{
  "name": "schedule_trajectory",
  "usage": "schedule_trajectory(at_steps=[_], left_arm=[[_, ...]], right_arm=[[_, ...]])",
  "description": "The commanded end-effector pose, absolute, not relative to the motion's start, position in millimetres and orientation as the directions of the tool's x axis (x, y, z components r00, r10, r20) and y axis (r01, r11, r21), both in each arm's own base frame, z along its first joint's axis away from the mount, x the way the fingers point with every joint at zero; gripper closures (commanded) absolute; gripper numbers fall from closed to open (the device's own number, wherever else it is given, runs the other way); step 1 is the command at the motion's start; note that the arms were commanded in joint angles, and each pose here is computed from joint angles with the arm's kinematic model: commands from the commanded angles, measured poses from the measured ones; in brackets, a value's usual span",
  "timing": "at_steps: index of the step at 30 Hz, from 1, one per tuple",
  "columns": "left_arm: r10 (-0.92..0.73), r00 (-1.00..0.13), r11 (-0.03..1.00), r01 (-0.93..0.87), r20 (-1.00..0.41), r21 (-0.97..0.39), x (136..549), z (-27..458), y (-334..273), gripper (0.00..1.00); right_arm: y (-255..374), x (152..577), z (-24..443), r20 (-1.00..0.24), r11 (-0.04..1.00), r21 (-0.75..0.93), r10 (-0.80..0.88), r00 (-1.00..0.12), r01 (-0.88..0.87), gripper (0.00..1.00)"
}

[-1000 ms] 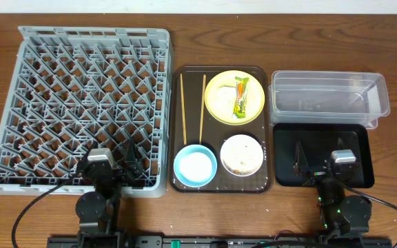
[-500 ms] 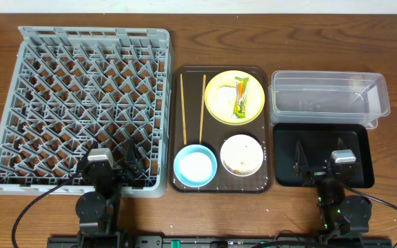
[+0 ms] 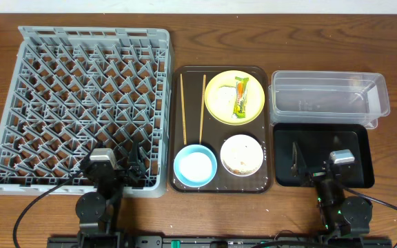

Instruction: Sort waste into correct bins and load items into the dishwasher

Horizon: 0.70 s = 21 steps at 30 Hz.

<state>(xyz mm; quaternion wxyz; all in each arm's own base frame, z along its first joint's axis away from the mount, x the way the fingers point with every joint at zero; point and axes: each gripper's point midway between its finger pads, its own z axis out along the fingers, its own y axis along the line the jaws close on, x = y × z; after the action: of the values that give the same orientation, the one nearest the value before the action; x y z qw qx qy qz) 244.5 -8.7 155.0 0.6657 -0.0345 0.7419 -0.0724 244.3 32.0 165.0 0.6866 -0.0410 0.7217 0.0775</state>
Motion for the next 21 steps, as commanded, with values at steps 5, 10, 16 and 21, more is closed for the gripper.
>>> schedule_trajectory(at_steps=[5,10,16,21], left_arm=[[-0.162,-0.103,0.966,0.185,-0.981,-0.179,239,172,-33,0.08],[-0.196,-0.098,0.941,0.260,-0.976,-0.215,229,222,-46,0.08],[-0.200,-0.309,0.939,0.210,-0.930,-0.272,236,247,-46,0.08],[-0.203,-0.565,0.927,0.151,-0.800,-0.343,246,263,-52,0.08]], right_arm=[[64,234,177,-0.984,0.919,0.178,0.161,-0.075,-0.351,0.01],[73,227,211,-0.956,0.871,0.293,0.262,-0.132,-0.393,0.01],[83,235,252,-0.931,0.850,0.338,0.240,-0.275,-0.404,0.01],[89,259,274,-0.852,0.846,0.399,0.198,-0.485,-0.354,0.01]])
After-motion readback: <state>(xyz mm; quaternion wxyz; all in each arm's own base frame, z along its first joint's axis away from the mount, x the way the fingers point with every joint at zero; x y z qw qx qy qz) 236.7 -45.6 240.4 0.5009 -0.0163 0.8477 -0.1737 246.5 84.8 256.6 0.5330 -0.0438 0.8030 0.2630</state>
